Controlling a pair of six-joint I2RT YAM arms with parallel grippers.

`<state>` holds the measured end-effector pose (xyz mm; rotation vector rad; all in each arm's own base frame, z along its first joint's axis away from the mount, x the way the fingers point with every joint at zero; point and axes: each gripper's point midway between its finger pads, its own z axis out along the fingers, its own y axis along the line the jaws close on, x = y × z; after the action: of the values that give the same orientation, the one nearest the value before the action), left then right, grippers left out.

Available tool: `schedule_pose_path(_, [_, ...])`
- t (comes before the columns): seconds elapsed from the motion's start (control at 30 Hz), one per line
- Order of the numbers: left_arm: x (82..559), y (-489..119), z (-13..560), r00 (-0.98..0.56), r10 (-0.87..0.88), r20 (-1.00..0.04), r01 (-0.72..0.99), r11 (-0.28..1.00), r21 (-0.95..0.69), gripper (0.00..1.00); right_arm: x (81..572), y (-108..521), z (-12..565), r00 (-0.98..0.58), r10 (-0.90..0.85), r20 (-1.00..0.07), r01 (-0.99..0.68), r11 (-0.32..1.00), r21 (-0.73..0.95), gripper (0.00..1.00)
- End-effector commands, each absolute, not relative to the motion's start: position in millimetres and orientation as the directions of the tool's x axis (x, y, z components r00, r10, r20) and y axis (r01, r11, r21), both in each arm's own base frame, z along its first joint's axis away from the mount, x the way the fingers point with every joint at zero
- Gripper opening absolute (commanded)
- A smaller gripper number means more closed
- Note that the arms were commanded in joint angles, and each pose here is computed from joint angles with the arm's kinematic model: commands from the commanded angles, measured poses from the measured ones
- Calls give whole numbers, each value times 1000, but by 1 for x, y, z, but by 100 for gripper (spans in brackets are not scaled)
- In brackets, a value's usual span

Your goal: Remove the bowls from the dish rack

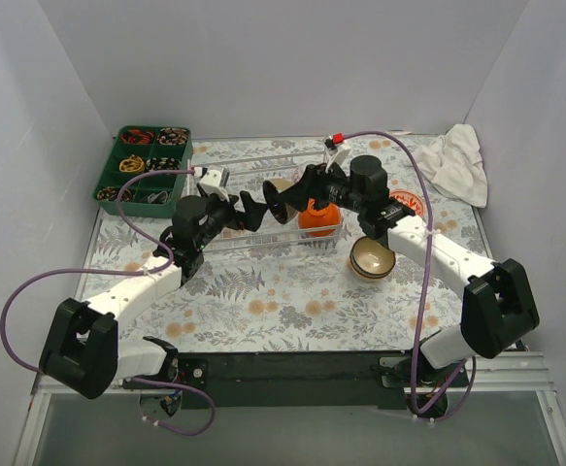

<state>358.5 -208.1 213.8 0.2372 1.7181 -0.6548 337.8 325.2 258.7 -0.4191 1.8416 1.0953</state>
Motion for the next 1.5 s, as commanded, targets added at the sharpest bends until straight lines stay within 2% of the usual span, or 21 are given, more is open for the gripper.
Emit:
schedule_pose_path(0.0, [357,-220,235,-249,-216,-944,551,770,-322,92,320,327,334,-407,299,-863,-772,392,500,1])
schedule_pose_path(0.07, [356,-223,235,-259,-221,-940,559,760,-333,89,313,327,334,-420,301,-856,-779,365,510,1])
schedule_pose_path(0.3, [354,-230,233,-294,-245,-924,575,727,-376,66,295,328,340,-451,327,-831,-796,274,539,1])
schedule_pose_path(0.33, [354,-230,232,-297,-245,-923,575,726,-378,59,293,327,340,-456,327,-828,-796,267,544,1])
schedule_pose_path(0.43, [354,-230,234,-293,-251,-922,576,724,-380,48,290,326,338,-465,328,-822,-796,253,551,1])
schedule_pose_path(0.47, [354,-229,236,-289,-254,-923,575,725,-379,39,290,325,336,-466,329,-821,-795,251,552,1])
schedule_pose_path(0.53, [354,-229,236,-287,-257,-923,572,727,-380,30,289,324,334,-473,328,-818,-793,246,557,2])
schedule_pose_path(0.57, [353,-228,236,-288,-260,-922,569,728,-383,21,288,323,332,-480,329,-813,-789,244,564,4])
schedule_pose_path(0.7, [353,-225,242,-271,-267,-925,563,735,-378,1,287,318,323,-494,328,-805,-778,247,578,9])
schedule_pose_path(0.73, [354,-224,243,-267,-271,-925,561,736,-378,0,288,317,322,-494,329,-805,-776,251,579,11])
schedule_pose_path(0.83, [354,-221,245,-253,-272,-928,551,748,-369,0,289,310,316,-492,332,-805,-768,269,581,32])
schedule_pose_path(0.87, [355,-219,246,-250,-272,-929,546,753,-367,0,289,309,315,-488,332,-807,-768,275,578,45])
schedule_pose_path(0.93, [357,-216,245,-247,-274,-930,527,767,-366,0,289,304,313,-473,335,-815,-771,290,567,56])
schedule_pose_path(0.97, [357,-215,245,-250,-274,-929,522,770,-368,0,288,303,312,-469,332,-818,-772,295,562,66])
schedule_pose_path(1.03, [357,-216,247,-249,-276,-928,521,770,-369,0,289,300,309,-464,321,-825,-768,318,556,74])
schedule_pose_path(1.07, [358,-214,246,-251,-276,-928,514,775,-369,0,289,299,308,-465,313,-828,-765,330,554,82])
schedule_pose_path(1.23, [360,-210,249,-245,-271,-931,493,792,-360,0,292,288,304,-413,271,-870,-761,423,493,96])
schedule_pose_path(1.47, [362,-202,258,-241,-261,-935,449,824,-346,0,298,265,296,-362,177,-915,-708,586,393,98])
